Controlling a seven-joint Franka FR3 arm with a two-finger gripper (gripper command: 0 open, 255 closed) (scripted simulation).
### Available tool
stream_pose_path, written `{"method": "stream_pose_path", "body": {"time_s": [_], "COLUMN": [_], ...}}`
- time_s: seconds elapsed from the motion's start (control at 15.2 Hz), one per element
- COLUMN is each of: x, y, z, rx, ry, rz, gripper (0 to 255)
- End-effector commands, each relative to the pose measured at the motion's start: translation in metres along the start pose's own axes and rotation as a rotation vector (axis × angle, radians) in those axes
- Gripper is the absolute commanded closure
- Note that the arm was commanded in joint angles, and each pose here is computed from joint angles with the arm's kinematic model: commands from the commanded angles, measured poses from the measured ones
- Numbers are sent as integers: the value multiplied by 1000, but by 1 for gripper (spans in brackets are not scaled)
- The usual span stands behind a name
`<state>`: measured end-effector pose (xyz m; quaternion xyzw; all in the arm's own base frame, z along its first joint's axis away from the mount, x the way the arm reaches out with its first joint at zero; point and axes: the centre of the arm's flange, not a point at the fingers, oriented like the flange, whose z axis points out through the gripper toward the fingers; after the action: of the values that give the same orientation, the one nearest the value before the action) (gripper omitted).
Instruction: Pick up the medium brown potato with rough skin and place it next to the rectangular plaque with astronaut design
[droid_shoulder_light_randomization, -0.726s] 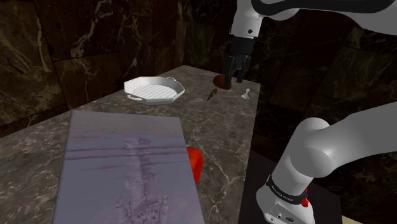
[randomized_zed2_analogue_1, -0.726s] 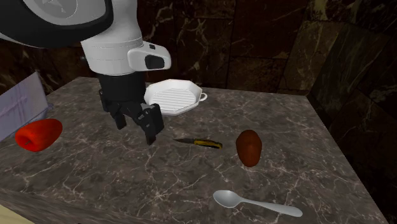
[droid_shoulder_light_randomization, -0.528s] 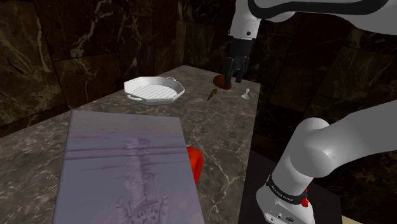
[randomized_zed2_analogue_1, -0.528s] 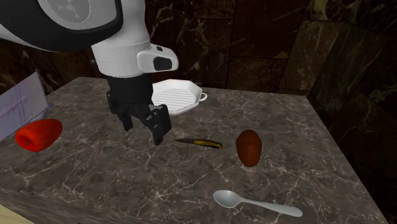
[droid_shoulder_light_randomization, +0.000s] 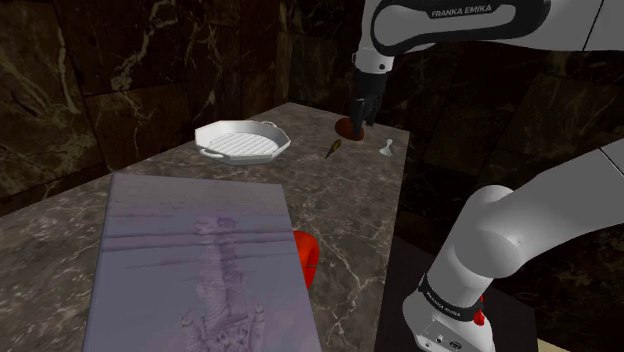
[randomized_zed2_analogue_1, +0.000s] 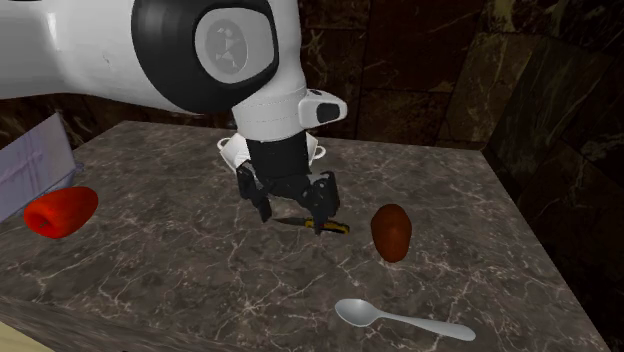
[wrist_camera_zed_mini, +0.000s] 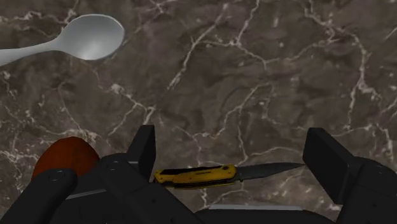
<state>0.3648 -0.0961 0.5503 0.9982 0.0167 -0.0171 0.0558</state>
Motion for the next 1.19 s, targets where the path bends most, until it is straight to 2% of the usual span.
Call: {"method": "stream_pose_path", "body": {"time_s": [0.0, 0.66, 0.73, 1.12], "x": [10, 74, 79, 80], "y": [16, 98, 104, 110], "z": [8, 37, 39, 69], "rx": [-37, -208, -220, -220], "ry": [5, 27, 29, 29], "rz": [-30, -165, -174, -174], "gripper": [0, 0, 0, 0]}}
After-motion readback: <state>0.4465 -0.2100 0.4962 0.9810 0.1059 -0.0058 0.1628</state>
